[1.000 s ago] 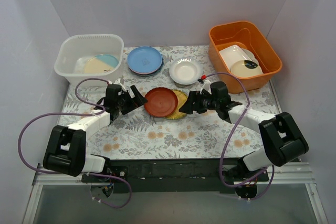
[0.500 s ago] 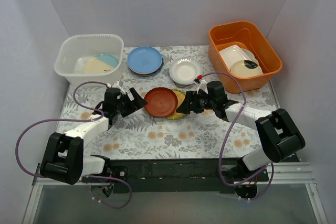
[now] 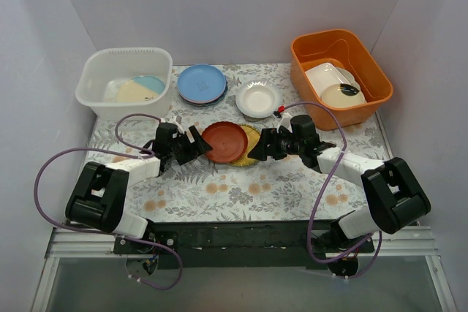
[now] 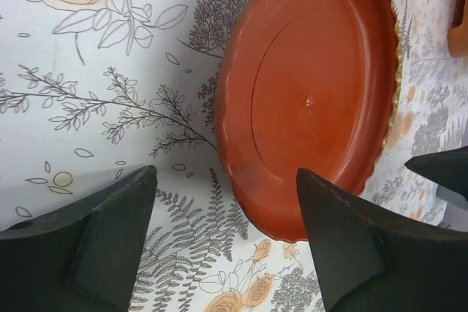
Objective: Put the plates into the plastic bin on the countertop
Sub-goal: Pick up the plate at the center of the board.
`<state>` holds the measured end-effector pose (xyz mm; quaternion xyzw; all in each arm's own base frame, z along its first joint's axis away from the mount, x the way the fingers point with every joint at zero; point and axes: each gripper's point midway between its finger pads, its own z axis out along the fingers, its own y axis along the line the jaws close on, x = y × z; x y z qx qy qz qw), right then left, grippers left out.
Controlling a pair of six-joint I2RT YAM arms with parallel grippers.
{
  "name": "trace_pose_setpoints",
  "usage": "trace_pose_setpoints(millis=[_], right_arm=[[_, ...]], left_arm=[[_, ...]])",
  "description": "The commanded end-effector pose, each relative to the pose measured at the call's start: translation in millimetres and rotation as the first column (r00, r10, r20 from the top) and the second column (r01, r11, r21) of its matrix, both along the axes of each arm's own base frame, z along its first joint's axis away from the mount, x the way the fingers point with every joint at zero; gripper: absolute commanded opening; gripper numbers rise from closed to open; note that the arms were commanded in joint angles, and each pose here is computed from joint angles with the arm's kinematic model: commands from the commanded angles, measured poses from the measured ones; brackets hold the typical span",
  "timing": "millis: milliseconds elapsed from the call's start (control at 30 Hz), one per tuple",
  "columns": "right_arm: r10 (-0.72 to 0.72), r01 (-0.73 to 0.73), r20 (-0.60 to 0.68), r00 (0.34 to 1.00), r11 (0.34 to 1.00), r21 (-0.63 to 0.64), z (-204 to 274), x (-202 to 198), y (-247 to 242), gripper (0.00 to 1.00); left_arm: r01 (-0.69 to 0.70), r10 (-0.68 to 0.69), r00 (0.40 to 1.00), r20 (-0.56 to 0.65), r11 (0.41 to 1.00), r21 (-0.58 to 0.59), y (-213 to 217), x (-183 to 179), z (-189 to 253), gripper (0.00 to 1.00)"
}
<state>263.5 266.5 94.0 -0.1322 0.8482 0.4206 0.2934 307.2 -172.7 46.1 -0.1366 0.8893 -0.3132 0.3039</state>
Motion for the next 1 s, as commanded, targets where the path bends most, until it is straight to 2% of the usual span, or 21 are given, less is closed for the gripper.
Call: trace_pose_setpoints(millis=[0,233,333,433,767,900,967], right_arm=[[0.001,-0.001,0.038,0.999,1.000,0.000,9,1,-1,0.89],[0.009,-0.009,0.055,0.998,1.000,-0.008,11,6,1,0.89],[0.018,-0.017,0.061,0.998,1.000,-0.007,13,7,3,0.89],[0.019,-0.019,0.062,0.998,1.000,-0.006,13,7,3,0.89],[0.008,-0.008,0.057,0.998,1.000,0.005,15,5,2,0.88],[-0.005,0.005,0.070,0.998,1.000,0.006,22,3,-1,0.88],[-0.012,0.012,0.067,0.998,1.000,-0.006,19,1,-4,0.88]], left_arm=[[0.029,-0.028,0.999,0.028,0.999,-0.019,-14,6,4,0.72],[-0.005,0.005,1.000,0.009,1.000,-0.026,-14,3,-6,0.40],[-0.021,0.021,1.000,0.003,0.999,-0.031,-13,1,-9,0.32],[-0.033,0.034,0.999,0.003,0.999,-0.032,-12,1,-8,0.21],[-0.026,0.027,0.999,0.031,0.999,-0.036,-10,-3,2,0.11],[-0.022,0.024,0.999,0.033,0.999,-0.038,-11,-1,3,0.00],[-0.015,0.016,0.999,0.033,0.999,-0.043,-13,-1,4,0.00]])
